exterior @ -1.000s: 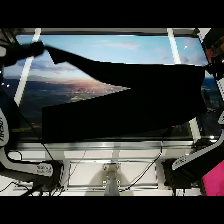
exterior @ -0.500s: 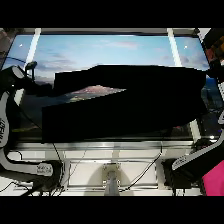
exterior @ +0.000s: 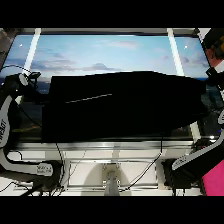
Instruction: Fold the clothes and pants, and hang the long-sleeved shirts on hangers.
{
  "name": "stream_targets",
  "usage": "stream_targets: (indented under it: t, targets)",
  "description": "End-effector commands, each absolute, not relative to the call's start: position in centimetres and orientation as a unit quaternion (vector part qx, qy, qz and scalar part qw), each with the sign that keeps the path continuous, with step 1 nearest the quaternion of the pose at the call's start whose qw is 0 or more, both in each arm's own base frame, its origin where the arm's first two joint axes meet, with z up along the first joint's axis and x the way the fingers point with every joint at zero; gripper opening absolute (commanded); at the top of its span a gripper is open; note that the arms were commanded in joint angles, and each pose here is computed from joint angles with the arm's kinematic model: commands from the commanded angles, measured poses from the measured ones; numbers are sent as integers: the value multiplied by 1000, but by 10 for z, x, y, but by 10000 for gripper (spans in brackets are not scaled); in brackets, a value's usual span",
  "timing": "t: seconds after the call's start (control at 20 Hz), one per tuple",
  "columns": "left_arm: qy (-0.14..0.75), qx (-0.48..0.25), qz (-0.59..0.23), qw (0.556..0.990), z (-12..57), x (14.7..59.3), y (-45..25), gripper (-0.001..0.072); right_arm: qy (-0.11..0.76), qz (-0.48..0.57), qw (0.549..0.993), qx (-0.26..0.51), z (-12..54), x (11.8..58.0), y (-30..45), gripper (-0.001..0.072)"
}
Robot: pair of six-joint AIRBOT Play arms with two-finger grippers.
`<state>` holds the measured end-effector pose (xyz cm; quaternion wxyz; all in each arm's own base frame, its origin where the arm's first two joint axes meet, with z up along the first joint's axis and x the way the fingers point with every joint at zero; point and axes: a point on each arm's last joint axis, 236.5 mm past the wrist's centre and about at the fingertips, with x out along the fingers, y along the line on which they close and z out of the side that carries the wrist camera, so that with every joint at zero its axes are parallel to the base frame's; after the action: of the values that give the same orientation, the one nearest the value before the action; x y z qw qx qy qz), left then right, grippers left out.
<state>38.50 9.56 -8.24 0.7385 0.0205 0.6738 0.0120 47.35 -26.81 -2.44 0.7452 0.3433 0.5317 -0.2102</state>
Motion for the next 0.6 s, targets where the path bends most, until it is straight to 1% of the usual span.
stream_targets:
  t: [0.0, 0.1, 0.25, 0.35, 0.4, 0.45, 0.5, 0.55]
  targets:
    - [677, 30, 19, 735, -88, 381, 103, 2, 544, -212, 745, 322, -27, 467, -272, 11]
    - [671, 25, 26, 740, -87, 384, 104, 2, 505, -212, 771, 324, -19, 490, -275, 11]
    - [652, 16, 40, 757, -86, 395, 106, 2, 418, -234, 812, 334, 0, 532, -287, 12]
    - [637, -5, 62, 768, -84, 404, 108, 4, 363, -230, 841, 328, 17, 558, -290, 23]
    - [634, -17, 69, 770, -83, 406, 106, 5, 340, -227, 852, 328, 26, 568, -290, 131]
    - [633, -29, 75, 770, -84, 406, 105, 49, 328, -221, 857, 330, 33, 575, -286, 368]
    - [631, -33, 77, 771, -82, 407, 104, 230, 324, -219, 860, 327, 38, 578, -285, 558]
    - [628, -32, 77, 774, -80, 408, 103, 410, 323, -218, 861, 326, 41, 578, -286, 622]
